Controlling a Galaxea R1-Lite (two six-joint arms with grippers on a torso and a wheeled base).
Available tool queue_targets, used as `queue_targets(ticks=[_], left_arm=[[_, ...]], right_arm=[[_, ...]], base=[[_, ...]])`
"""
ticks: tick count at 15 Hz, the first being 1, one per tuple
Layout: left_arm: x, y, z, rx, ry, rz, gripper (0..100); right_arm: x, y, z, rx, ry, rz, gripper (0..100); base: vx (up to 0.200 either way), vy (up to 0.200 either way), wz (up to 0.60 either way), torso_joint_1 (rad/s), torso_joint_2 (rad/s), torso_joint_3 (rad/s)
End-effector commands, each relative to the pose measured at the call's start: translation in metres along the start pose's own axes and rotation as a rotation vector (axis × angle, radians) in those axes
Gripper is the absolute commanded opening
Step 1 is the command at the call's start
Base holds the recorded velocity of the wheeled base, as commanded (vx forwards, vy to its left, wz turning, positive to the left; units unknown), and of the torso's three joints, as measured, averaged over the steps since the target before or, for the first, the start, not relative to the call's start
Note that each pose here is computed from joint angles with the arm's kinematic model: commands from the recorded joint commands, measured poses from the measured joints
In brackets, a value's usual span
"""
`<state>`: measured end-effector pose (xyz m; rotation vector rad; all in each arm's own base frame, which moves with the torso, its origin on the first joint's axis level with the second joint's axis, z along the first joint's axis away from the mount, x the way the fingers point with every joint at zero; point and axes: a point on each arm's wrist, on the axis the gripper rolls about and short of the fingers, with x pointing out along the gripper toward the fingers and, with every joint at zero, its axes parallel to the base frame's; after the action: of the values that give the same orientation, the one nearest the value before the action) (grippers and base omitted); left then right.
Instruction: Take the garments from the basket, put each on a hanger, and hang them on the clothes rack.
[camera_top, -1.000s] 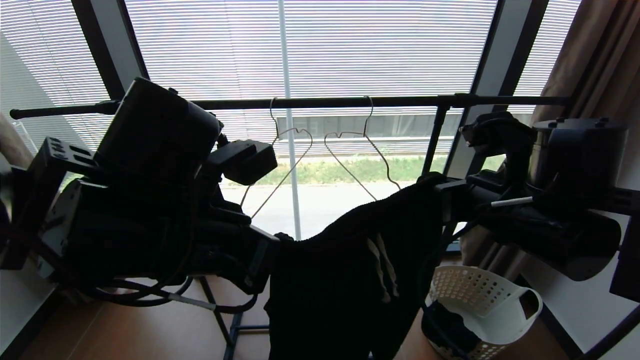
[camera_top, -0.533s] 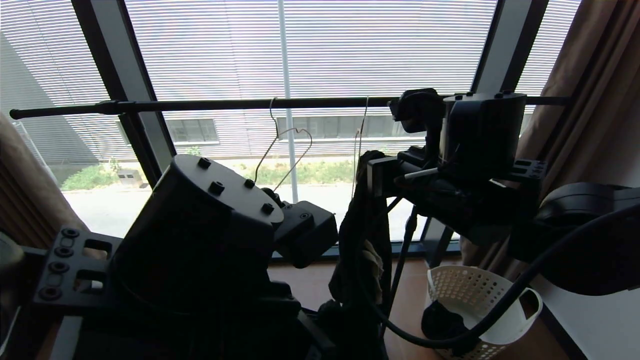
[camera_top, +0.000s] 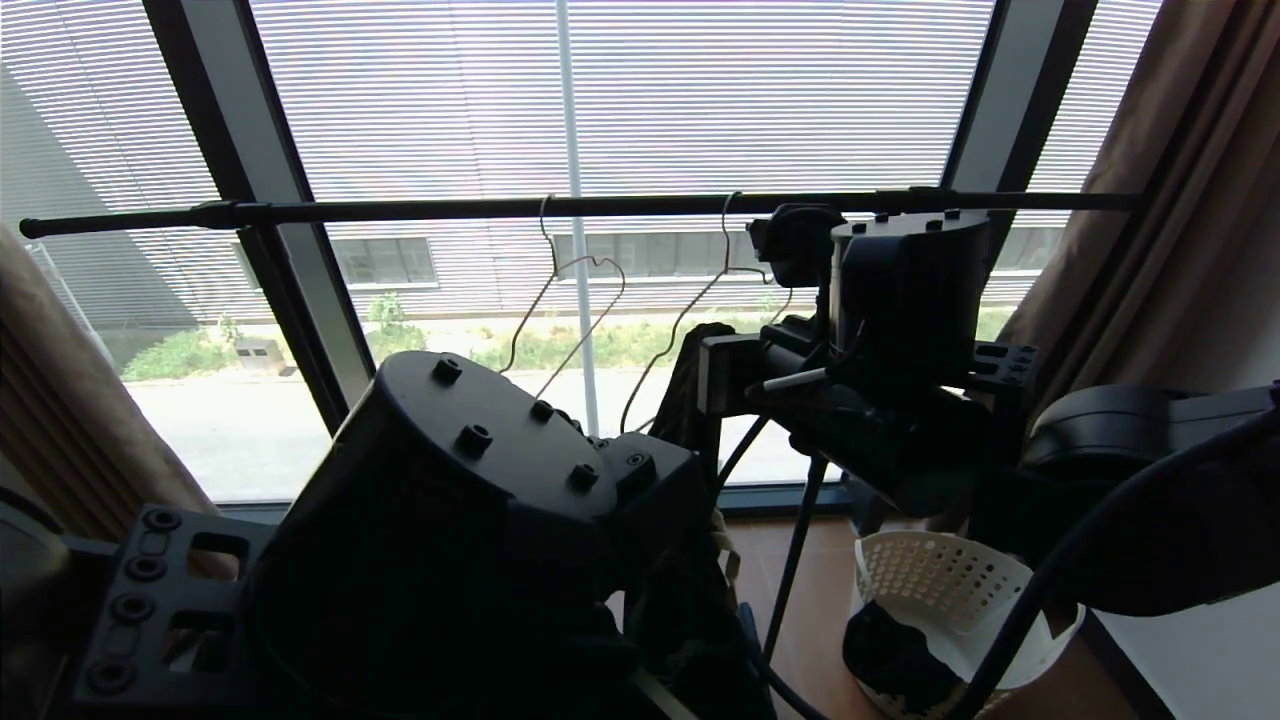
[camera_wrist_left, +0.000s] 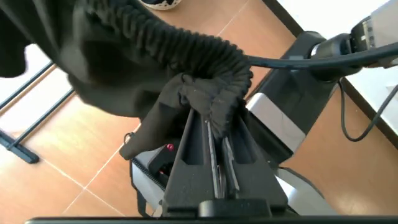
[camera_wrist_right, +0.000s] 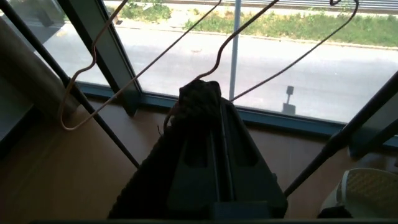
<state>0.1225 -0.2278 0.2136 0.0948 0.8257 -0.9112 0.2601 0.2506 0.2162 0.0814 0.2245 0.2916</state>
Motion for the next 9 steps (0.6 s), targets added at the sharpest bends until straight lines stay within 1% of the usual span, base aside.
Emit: queue_targets(ticks=[1, 3, 4, 5, 6, 7, 8, 9], left_arm=[[-0.011, 0.014, -0.003, -0.032, -0.020, 0.034, 0], [-0.019, 0.036, -0.008, -0.088, -0.038, 0.108, 0], [-0.024, 0.049, -0.009, -0.126, -0.053, 0.151, 0], [-0.028, 0.057, -0.008, -0.153, -0.068, 0.176, 0], [-0.032, 0.068, -0.008, -0.184, -0.081, 0.210, 0], [-0.032, 0.071, -0.007, -0.193, -0.086, 0.220, 0], [-0.032, 0.083, -0.002, -0.208, -0.115, 0.246, 0], [-0.025, 0.090, 0.004, -0.212, -0.135, 0.260, 0]], right_arm=[[-0.019, -0.012, 0.005, 0.015, -0.010, -0.004, 0], [-0.045, -0.031, 0.011, 0.032, -0.021, -0.020, 0], [-0.061, -0.042, 0.011, 0.035, -0.024, -0.030, 0], [-0.073, -0.049, 0.008, 0.032, -0.019, -0.033, 0], [-0.089, -0.058, 0.001, 0.026, -0.011, -0.054, 0], [-0.094, -0.062, -0.001, 0.026, -0.013, -0.063, 0], [-0.108, -0.071, -0.011, 0.016, 0.003, -0.077, 0], [-0.113, -0.075, -0.019, 0.006, 0.021, -0.082, 0]], base=[[0.000, 0.000, 0.00, 0.000, 0.00, 0.000], [0.000, 0.000, 0.00, 0.000, 0.00, 0.000], [0.000, 0.000, 0.00, 0.000, 0.00, 0.000], [0.000, 0.000, 0.00, 0.000, 0.00, 0.000], [0.000, 0.000, 0.00, 0.000, 0.00, 0.000], [0.000, 0.000, 0.00, 0.000, 0.00, 0.000], [0.000, 0.000, 0.00, 0.000, 0.00, 0.000], [0.000, 0.000, 0.00, 0.000, 0.00, 0.000]])
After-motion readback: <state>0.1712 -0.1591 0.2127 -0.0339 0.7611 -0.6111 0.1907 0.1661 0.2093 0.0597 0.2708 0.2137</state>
